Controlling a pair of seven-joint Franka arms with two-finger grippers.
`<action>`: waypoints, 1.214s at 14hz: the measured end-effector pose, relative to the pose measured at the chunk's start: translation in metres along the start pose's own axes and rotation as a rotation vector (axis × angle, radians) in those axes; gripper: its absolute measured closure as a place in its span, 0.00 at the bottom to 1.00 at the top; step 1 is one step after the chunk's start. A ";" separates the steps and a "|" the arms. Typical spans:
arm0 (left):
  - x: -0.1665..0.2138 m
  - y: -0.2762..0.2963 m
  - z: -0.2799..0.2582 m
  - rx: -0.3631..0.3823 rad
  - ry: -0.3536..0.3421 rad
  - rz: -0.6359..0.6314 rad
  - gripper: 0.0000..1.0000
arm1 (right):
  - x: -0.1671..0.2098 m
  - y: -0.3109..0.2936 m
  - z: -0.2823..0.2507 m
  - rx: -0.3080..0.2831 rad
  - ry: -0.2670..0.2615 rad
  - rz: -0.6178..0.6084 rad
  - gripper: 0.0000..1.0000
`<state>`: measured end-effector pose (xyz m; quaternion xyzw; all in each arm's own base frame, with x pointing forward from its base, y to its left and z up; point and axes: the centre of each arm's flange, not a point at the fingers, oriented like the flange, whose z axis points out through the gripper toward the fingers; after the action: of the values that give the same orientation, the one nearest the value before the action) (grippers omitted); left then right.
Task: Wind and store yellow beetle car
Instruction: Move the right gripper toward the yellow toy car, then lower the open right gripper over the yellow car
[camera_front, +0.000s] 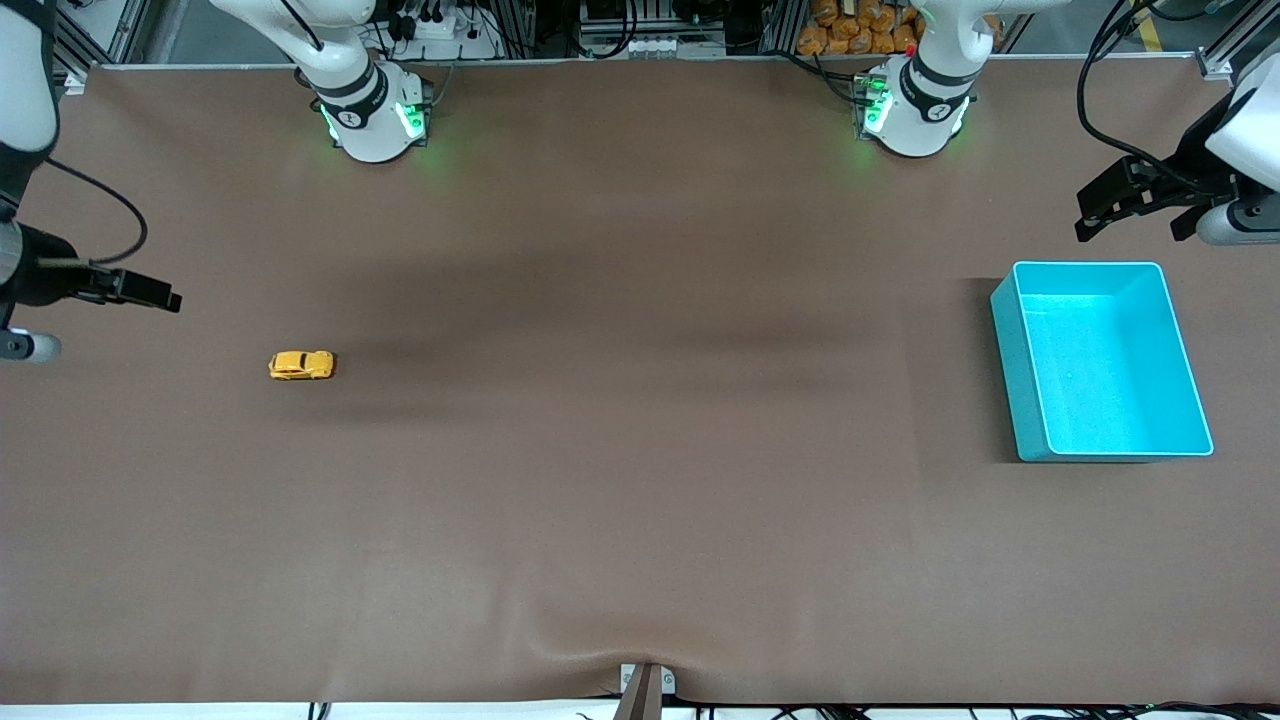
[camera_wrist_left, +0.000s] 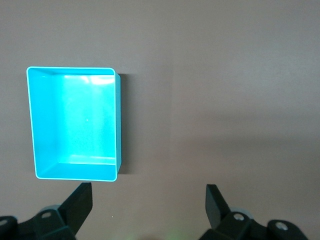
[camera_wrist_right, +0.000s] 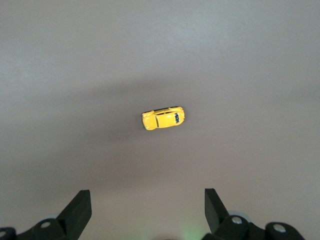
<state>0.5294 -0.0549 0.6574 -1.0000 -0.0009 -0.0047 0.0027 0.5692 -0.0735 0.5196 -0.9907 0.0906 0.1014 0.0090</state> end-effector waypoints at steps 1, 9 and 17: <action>0.000 0.000 0.000 0.000 0.000 0.000 0.00 | 0.004 0.004 0.006 0.000 -0.011 0.042 0.00; 0.000 0.000 0.000 0.000 0.000 0.000 0.00 | 0.018 0.012 0.065 -0.003 -0.035 0.439 0.00; 0.000 0.000 0.000 0.000 0.001 0.000 0.00 | 0.019 -0.007 0.170 0.037 0.069 0.854 0.00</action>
<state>0.5294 -0.0549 0.6577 -1.0000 -0.0010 -0.0050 0.0026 0.5547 -0.0635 0.3494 -0.8667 0.4947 0.0614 -0.0191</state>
